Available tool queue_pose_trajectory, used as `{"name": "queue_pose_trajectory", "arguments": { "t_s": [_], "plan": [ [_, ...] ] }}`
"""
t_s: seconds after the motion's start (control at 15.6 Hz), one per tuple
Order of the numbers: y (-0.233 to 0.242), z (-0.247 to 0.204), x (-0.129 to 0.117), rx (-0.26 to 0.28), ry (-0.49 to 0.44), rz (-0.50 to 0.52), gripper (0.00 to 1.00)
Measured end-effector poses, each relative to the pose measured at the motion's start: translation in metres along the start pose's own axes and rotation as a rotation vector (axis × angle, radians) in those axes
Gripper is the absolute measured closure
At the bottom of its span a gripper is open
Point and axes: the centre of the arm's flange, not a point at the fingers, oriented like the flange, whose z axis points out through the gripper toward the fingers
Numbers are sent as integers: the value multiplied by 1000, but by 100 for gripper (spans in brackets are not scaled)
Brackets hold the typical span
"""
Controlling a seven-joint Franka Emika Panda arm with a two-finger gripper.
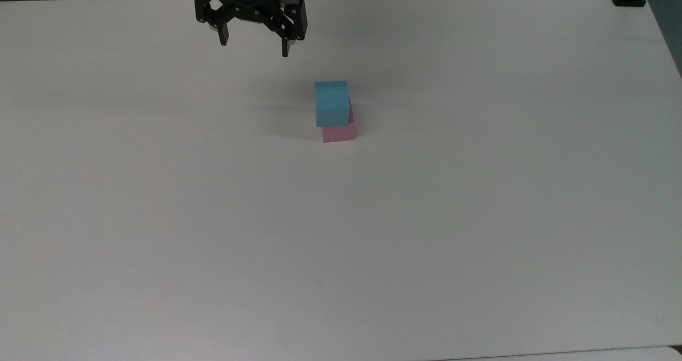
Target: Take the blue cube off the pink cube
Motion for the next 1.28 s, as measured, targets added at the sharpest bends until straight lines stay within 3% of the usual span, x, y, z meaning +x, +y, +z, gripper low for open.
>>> {"name": "queue_pose_trajectory", "arguments": {
  "t_s": [0.96, 1.28],
  "plan": [
    [-1, 0, 0, 0, -2, -1, 0],
    [-42, 8, -14, -8, -67, -101, 0]
  ]
}}
